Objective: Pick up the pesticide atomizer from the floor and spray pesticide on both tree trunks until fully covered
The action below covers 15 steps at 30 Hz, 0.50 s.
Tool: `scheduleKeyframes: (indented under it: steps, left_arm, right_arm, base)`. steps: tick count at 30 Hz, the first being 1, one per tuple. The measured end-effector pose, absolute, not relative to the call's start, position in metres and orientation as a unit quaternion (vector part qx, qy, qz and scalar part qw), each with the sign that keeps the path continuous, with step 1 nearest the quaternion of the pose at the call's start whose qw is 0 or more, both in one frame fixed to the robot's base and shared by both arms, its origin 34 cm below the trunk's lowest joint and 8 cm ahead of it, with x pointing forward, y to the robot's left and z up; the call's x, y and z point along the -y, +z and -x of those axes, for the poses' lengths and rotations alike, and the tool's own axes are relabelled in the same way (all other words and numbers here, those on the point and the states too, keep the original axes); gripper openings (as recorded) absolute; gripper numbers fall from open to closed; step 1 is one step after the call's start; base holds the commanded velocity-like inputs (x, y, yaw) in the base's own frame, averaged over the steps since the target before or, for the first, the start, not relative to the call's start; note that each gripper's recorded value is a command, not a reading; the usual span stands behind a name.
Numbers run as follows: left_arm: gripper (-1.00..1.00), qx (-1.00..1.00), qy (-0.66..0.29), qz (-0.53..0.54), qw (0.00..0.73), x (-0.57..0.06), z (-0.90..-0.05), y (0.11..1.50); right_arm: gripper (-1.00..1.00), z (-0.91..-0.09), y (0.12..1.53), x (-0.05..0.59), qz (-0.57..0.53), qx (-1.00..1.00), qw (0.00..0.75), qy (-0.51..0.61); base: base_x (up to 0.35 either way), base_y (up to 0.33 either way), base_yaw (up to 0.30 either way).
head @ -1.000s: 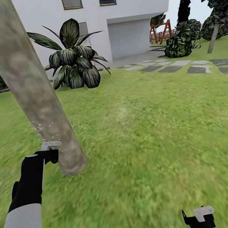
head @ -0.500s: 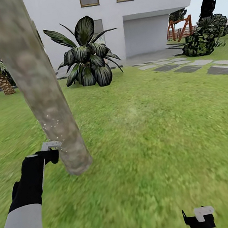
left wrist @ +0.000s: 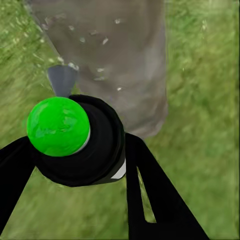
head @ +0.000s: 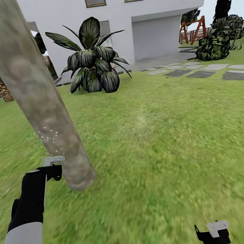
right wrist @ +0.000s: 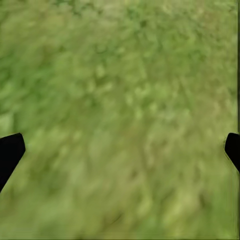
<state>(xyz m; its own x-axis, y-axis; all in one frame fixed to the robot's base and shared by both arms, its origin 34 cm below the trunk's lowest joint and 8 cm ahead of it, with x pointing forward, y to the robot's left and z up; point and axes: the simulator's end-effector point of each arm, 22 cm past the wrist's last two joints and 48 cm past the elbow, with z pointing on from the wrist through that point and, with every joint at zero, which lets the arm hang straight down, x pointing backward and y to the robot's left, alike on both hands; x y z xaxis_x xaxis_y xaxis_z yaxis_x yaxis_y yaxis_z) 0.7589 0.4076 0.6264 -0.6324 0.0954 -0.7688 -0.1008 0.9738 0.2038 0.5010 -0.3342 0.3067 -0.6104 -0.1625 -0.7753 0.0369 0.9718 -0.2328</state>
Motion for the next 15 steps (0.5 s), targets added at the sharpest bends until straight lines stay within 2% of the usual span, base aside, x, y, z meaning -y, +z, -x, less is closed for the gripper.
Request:
scheduleKeyframes:
  steps: [9,15]
  left_arm:
    - [-1.0,-0.896,0.115,-0.002,0.428,-0.4048,-0.7592,0.6256]
    - [-1.0,-0.896,0.116,-0.001,0.428,-0.4062,-0.759,0.626]
  right_arm:
    - [1.0,-0.5011,0.3067,0.3341,0.035,-0.89,0.44,-0.113]
    - [1.0,-0.5011,0.3067,0.334,0.035,-0.89,0.44,-0.113]
  base:
    - [0.095,-0.259,0.0]
    - [0.021,-0.27,0.015]
